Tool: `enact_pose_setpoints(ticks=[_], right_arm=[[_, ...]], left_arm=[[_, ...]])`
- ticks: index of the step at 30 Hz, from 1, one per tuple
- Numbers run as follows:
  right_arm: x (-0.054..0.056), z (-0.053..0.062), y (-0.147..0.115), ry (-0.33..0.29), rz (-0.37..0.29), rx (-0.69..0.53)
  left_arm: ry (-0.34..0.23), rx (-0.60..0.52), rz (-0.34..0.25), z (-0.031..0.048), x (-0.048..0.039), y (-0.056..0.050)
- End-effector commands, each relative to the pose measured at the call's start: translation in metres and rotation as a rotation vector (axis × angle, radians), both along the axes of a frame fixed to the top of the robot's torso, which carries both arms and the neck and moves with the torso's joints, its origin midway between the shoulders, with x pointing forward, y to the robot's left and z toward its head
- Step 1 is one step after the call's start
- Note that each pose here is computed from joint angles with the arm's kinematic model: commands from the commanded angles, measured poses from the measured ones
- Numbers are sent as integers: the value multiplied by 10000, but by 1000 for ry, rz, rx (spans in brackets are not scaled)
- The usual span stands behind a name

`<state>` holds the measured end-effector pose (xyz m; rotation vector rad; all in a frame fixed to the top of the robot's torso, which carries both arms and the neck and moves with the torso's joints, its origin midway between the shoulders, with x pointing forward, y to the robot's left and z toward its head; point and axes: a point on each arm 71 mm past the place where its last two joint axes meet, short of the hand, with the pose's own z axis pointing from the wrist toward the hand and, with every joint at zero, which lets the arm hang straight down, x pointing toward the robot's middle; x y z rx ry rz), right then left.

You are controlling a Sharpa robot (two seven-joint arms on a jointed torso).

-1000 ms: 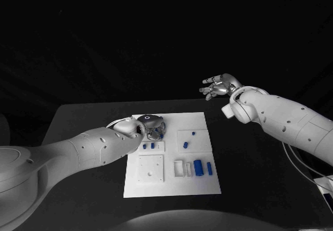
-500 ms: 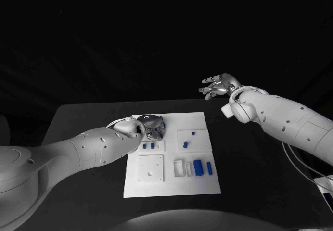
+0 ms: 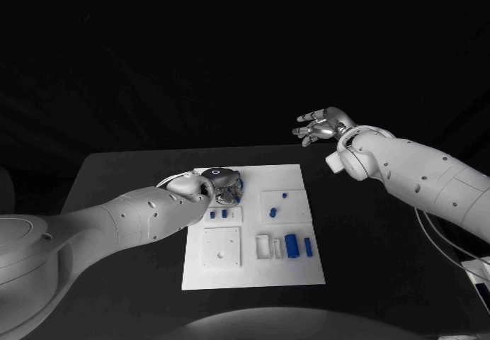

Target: Assemble the parts on the task board

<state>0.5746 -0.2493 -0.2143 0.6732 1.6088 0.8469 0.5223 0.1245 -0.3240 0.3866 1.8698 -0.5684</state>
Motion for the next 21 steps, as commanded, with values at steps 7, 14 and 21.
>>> enact_pose_setpoints(ticks=[7,14,21], right_arm=[[-2,6,7,1,11,3],[-4,7,-7,2,10,2],[-8,6,-27,6,11,-1]], left_arm=[[24,-24,9,-48,-32,3],[36,-86,52,-33,-19,85],[20,-139,76,7,-19,232]])
